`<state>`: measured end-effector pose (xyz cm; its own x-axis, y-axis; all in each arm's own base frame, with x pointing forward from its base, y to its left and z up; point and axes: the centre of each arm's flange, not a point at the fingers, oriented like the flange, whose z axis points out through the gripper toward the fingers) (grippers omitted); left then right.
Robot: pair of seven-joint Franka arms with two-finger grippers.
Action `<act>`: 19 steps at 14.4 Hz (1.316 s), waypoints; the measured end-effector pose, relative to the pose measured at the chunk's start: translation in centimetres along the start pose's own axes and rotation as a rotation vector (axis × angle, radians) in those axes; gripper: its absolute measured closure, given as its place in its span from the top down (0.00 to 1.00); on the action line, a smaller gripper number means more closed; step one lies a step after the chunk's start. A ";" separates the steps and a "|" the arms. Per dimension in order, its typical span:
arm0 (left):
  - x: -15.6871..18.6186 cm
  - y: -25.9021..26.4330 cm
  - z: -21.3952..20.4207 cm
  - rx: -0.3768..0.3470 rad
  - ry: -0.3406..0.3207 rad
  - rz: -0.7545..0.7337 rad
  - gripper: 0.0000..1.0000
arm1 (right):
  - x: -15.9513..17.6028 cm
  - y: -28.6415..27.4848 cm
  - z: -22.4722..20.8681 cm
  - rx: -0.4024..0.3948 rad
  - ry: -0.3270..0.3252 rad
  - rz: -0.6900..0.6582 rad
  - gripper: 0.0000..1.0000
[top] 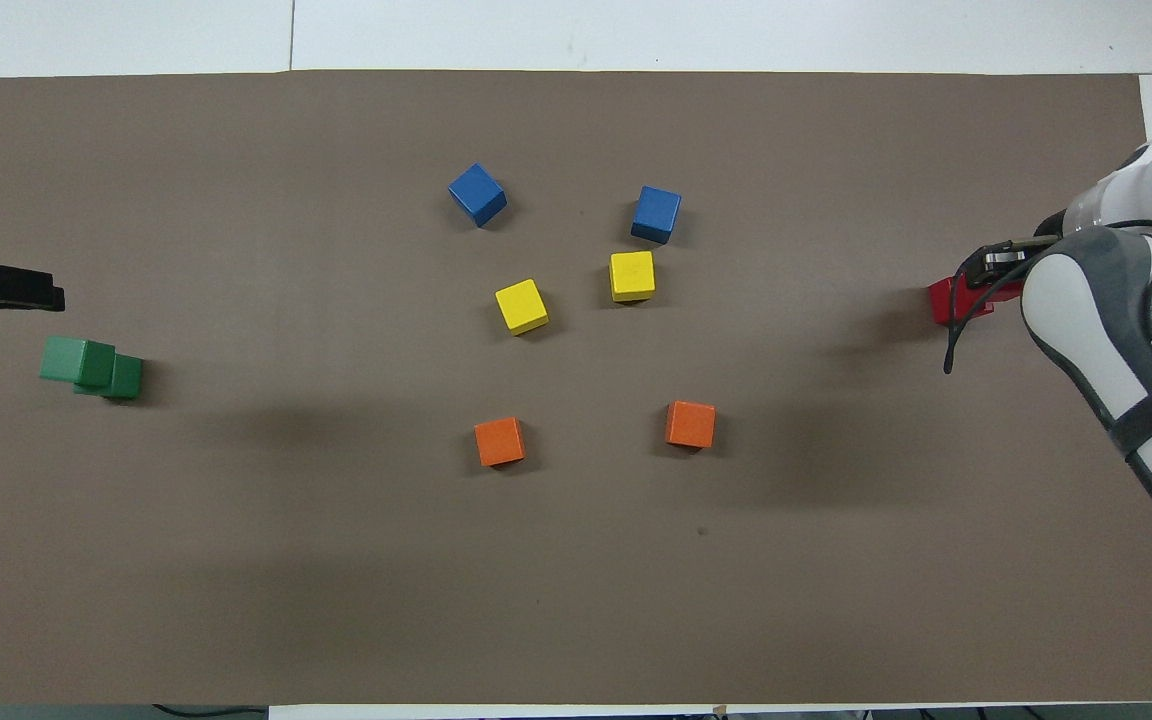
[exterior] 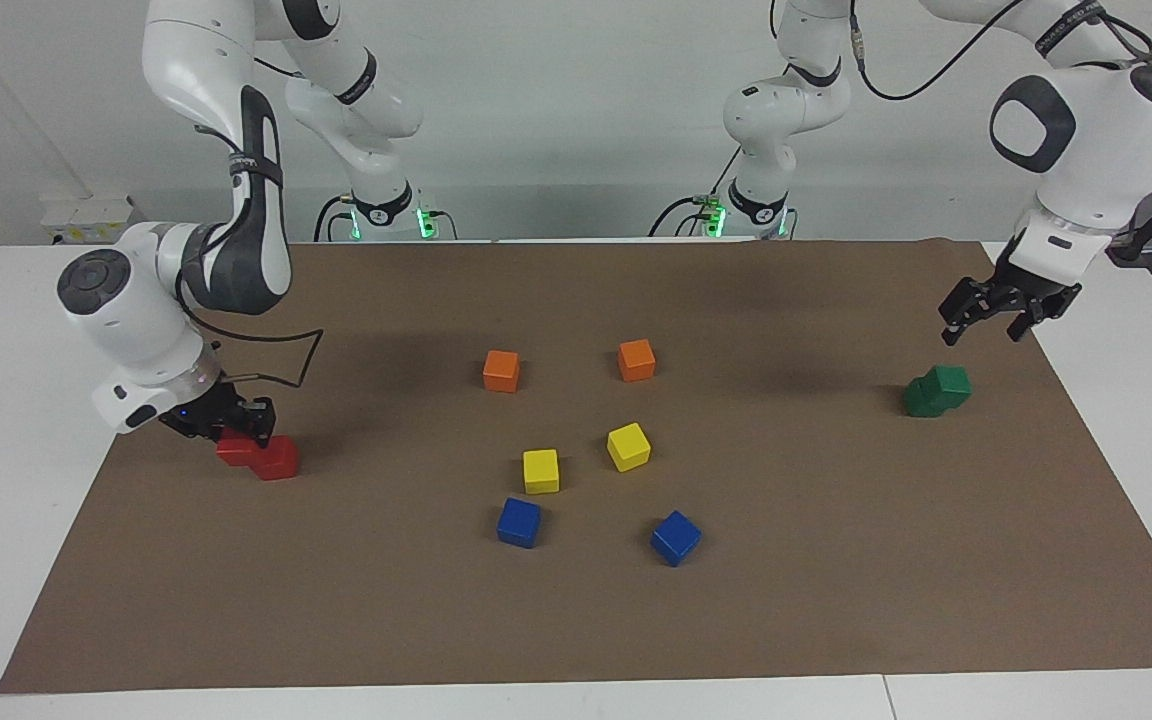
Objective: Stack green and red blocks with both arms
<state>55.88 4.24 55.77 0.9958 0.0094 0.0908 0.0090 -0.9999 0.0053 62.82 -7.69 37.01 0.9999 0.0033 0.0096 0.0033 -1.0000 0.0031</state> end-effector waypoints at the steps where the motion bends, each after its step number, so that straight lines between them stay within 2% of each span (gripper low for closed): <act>1: -0.4 0.5 -1.0 0.000 -0.010 -0.006 1.00 | 0.0 -0.2 0.3 -0.002 0.019 -0.004 0.55; 5: -1.1 0.9 -3.9 0.001 -0.030 -0.034 1.00 | -0.5 -0.4 1.6 -0.011 0.100 -0.023 0.55; 11: -1.3 2.1 -4.9 -0.009 -0.045 -0.079 1.00 | -0.9 -0.4 1.7 -0.012 0.099 -0.032 0.55; 15: -1.3 1.0 -4.9 -0.018 -0.050 -0.096 1.00 | -1.0 -0.5 1.7 -0.012 0.095 -0.032 0.55; 19: -1.2 1.1 -6.1 -0.018 -0.030 -0.094 1.00 | -1.3 -0.5 1.7 -0.010 0.080 -0.035 0.55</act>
<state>54.15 3.19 61.70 0.9930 0.1027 0.0590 0.1011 -0.9944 0.0304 61.57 -7.21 35.34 0.9953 0.0388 0.0888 0.0376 -0.9992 0.0153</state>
